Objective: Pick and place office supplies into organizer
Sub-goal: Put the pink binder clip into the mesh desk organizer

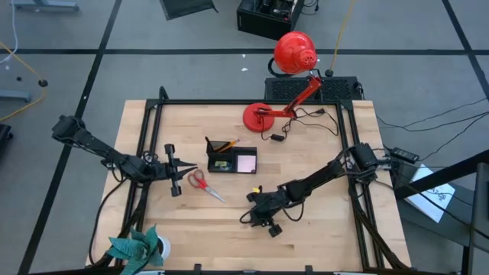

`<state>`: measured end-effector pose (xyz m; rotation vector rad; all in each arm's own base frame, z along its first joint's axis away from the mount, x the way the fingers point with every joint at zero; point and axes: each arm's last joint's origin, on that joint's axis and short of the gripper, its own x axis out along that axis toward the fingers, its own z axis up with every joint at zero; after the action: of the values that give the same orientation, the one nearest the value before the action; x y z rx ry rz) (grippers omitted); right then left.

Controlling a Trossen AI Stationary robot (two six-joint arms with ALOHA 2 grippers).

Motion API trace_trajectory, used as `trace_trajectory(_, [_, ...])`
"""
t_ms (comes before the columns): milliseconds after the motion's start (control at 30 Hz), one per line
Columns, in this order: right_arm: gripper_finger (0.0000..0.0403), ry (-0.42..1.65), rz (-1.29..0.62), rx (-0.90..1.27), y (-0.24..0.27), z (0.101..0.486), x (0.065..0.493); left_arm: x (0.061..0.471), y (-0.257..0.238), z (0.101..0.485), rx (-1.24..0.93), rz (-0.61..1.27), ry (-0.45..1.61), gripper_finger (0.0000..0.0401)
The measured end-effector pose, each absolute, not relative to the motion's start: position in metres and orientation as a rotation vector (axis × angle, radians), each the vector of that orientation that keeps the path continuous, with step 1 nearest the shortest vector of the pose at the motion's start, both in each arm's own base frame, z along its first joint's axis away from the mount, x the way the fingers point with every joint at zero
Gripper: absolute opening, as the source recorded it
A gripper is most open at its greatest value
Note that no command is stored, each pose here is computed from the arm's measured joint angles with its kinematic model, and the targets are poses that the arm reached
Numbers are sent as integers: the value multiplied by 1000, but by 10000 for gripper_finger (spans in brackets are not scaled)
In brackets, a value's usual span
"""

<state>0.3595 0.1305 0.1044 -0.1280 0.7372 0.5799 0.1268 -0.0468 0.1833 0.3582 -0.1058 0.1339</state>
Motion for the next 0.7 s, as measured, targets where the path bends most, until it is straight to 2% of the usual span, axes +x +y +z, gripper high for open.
trace_trajectory(333, [135, 732, 581, -144, 128, 125, 355, 127, -47, 183, 360, 133, -104, 35])
trace_trajectory(500, [147, 768, 578, -147, 126, 118, 349, 127, -47, 183, 360, 134, -104, 35])
trace_trajectory(700, [143, 721, 549, -145, 123, 107, 342, 127, -47, 183, 361, 133, -103, 35])
